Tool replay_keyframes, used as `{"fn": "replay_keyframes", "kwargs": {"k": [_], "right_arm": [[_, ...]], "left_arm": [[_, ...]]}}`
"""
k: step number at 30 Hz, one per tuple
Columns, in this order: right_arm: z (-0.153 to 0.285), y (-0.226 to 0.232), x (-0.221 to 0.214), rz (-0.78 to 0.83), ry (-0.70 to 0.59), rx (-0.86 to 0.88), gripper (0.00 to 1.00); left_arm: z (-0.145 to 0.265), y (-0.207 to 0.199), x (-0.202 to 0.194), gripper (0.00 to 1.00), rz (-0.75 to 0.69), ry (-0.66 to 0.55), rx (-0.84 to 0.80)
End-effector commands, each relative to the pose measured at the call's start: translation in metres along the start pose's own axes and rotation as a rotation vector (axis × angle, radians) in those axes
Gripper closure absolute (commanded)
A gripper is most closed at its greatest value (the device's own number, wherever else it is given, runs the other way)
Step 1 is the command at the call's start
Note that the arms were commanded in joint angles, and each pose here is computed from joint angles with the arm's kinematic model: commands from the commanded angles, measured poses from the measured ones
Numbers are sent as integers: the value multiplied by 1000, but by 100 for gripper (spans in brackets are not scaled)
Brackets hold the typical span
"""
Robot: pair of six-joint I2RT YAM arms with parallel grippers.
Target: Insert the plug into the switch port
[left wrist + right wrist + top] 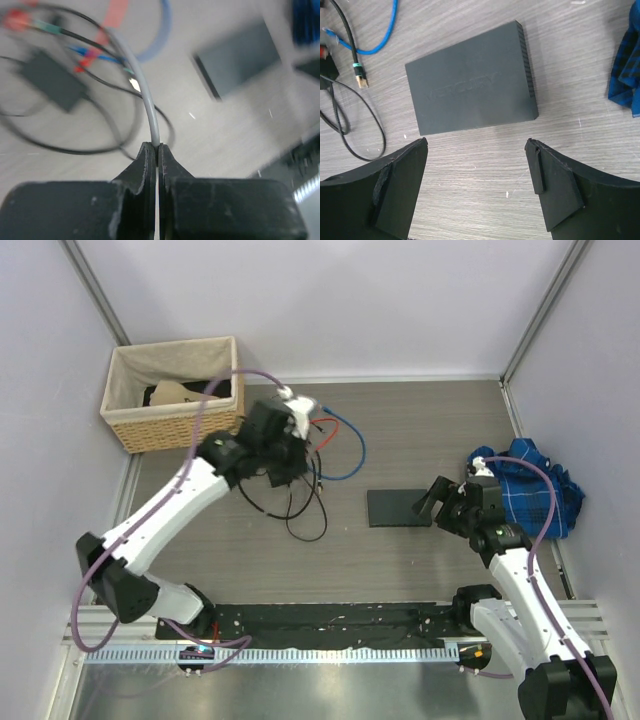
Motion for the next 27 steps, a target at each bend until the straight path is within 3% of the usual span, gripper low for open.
{"fn": "replay_keyframes", "kwargs": {"k": [1, 5, 8, 12, 16, 23, 26, 27], "right_arm": [[7, 10, 22, 23, -67, 32, 12], [7, 11, 21, 20, -62, 40, 12], [7, 13, 20, 18, -61, 56, 12], [10, 21, 24, 24, -79, 122, 12], [8, 20, 22, 27, -75, 116, 12], [2, 18, 16, 18, -47, 115, 13], [0, 16, 13, 18, -41, 108, 12], [0, 14, 11, 18, -40, 97, 12]], "left_arm": [[49, 32, 27, 100, -16, -57, 59], [51, -8, 3, 100, -62, 12, -196], [42, -37, -34, 100, -199, 69, -264], [27, -48, -71, 100, -261, 112, -331], [6, -38, -102, 100, -345, 117, -339], [-24, -20, -147, 98, -560, 234, -329], [-30, -4, -162, 91, -613, 337, -274], [-29, 2, -166, 84, -621, 370, -248]]}}
Point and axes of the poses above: each gripper's point midway between its finger pads, its own z axis back along the fingers, its own y axis along the line the jaws close on, x = y × z, the point moved 6 cm from there along z, back along the fingers, and after that the axes turned 11 degrees about z, right-handed, at the moved point
